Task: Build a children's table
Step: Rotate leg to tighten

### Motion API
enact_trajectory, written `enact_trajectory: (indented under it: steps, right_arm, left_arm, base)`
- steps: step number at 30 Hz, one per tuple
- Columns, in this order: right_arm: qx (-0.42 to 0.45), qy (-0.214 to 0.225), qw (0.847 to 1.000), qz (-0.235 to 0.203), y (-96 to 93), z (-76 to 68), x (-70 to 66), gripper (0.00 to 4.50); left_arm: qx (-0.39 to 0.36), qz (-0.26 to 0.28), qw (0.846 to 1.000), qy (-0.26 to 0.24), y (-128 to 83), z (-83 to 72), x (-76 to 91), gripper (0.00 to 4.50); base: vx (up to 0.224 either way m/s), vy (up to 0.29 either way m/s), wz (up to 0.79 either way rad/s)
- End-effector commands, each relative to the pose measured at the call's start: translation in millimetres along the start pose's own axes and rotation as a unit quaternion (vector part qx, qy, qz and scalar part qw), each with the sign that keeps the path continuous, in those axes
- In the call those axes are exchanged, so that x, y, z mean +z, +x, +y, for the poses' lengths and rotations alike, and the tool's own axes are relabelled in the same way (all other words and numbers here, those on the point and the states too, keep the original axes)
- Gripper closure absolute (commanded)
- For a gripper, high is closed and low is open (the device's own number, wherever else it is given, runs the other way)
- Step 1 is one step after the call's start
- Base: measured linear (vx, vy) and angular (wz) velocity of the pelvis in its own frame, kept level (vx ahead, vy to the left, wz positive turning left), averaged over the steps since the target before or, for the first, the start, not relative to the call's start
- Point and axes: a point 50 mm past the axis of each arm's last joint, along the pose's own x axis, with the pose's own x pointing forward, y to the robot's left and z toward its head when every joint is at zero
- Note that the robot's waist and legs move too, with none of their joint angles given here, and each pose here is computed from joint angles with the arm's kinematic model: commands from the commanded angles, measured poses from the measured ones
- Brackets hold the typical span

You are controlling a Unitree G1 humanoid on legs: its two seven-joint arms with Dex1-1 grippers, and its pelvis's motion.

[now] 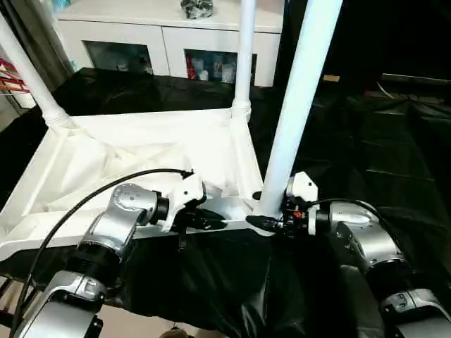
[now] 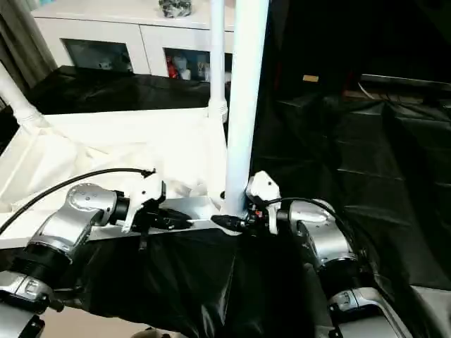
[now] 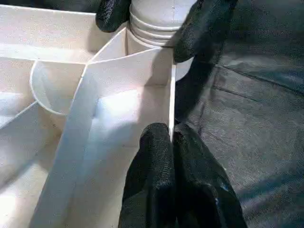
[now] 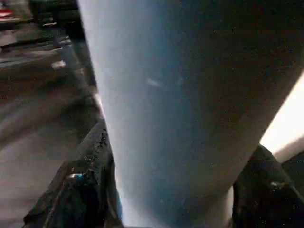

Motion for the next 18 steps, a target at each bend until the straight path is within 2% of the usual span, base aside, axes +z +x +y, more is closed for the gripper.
enact_trajectory:
  steps: [1,4,10,11,12,15,16,18]
  right_arm:
    - [-0.092,0.039,0.994,0.046,21.1,3.4,-20.4,1.80]
    - [-0.203,0.100,0.973,0.039,34.7,-4.6,-20.3,1.80]
    - [-0.304,0.149,0.941,0.033,52.4,-6.7,-15.1,1.80]
    - [-0.309,0.149,0.939,0.032,56.9,-5.6,-12.9,1.80]
    - [-0.302,0.139,0.943,0.018,65.0,-1.8,-6.6,1.80]
    - [-0.289,0.119,0.950,0.001,69.8,1.1,-0.7,1.80]
    - [-0.286,0.119,0.951,-0.003,70.2,1.6,0.0,1.45]
    - [-0.260,0.139,0.955,-0.032,68.1,1.3,3.2,1.10]
  left_arm:
    - [0.080,0.001,0.997,0.009,16,12.4,13.3,4.50]
    - [0.129,0.004,0.992,-0.001,29,19.8,22.0,4.50]
    - [0.200,-0.017,0.979,-0.019,50,27.5,42.9,4.50]
    - [0.204,-0.022,0.979,-0.019,54,27.3,46.3,4.50]
    - [0.201,-0.032,0.979,-0.015,60,25.3,51.2,4.50]
    - [0.187,-0.037,0.982,-0.002,63,22.0,53.4,4.50]
    - [0.183,-0.038,0.982,0.001,64,21.1,53.6,4.50]
    - [0.144,-0.054,0.988,0.014,63,14.4,51.9,4.50]
  base:
    - [0.000,0.000,0.00]
    - [0.000,0.000,0.00]
    - [0.000,0.000,0.00]
    - [0.000,0.000,0.00]
    - [0.000,0.000,0.00]
    - [0.000,0.000,0.00]
    - [0.000,0.000,0.00]
    - [0.000,0.000,0.00]
